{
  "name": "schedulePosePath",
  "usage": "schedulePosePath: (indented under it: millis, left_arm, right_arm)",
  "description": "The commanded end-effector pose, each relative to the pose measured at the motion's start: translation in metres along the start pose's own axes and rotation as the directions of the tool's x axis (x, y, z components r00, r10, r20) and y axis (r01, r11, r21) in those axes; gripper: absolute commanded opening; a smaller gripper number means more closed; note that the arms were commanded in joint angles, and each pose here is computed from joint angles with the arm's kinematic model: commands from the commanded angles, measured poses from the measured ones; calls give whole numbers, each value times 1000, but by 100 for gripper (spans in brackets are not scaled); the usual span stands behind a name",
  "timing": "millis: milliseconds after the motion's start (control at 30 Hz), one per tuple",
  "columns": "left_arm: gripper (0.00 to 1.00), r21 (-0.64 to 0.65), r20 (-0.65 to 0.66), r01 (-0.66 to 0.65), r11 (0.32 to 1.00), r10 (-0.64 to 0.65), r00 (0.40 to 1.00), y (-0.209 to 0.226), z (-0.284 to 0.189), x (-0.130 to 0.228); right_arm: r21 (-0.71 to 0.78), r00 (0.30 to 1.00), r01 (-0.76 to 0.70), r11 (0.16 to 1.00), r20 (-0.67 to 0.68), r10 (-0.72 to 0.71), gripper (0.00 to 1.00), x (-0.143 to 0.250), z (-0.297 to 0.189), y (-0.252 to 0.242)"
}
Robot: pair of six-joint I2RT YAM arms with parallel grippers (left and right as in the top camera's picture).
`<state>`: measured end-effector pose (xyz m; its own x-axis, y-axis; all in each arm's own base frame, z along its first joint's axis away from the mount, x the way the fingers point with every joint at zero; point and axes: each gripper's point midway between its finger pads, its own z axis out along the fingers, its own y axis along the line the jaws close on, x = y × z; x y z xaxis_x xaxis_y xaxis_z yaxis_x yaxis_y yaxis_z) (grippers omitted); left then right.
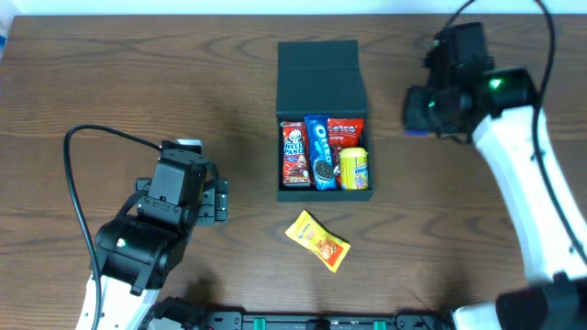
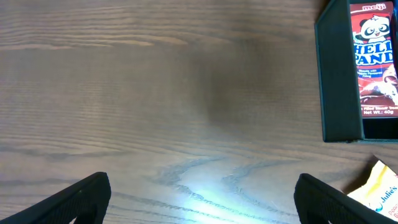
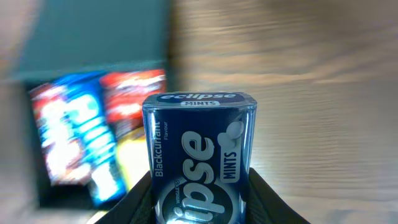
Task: Pack container
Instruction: 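Carry the Eclipse tin over the black box's left side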
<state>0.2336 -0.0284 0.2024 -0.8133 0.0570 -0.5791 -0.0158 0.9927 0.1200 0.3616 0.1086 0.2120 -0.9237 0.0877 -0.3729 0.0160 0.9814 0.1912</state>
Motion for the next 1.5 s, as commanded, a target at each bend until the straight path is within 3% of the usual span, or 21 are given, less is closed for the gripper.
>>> schedulePosePath:
  millis: [0, 200, 433, 633, 1000, 1467]
  left_arm:
    - [95, -3, -3, -4, 1000, 4, 1000, 1, 0, 1]
    - [95, -3, -3, -4, 1000, 4, 1000, 1, 0, 1]
    - [95, -3, -3, -4, 1000, 4, 1000, 1, 0, 1]
    - [95, -3, -3, -4, 1000, 4, 1000, 1, 0, 1]
    - [95, -3, -3, -4, 1000, 4, 1000, 1, 0, 1]
    - [95, -3, -3, -4, 1000, 4, 1000, 1, 0, 1]
  right_arm:
    - [-148, 999, 5, 989, -31, -10, 1, 21, -12, 57]
    - [-225, 997, 24, 974, -66, -40, 1, 45, 4, 126]
    - [-226, 988, -10, 974, -154, -26, 1, 64, 59, 165]
    - [-205, 968, -7, 979, -246, -45, 1, 85, 99, 173]
    - [-167, 957, -44, 985, -289, -6, 1, 93, 137, 174]
    - [-143, 968, -43, 989, -252, 6, 1, 86, 154, 172]
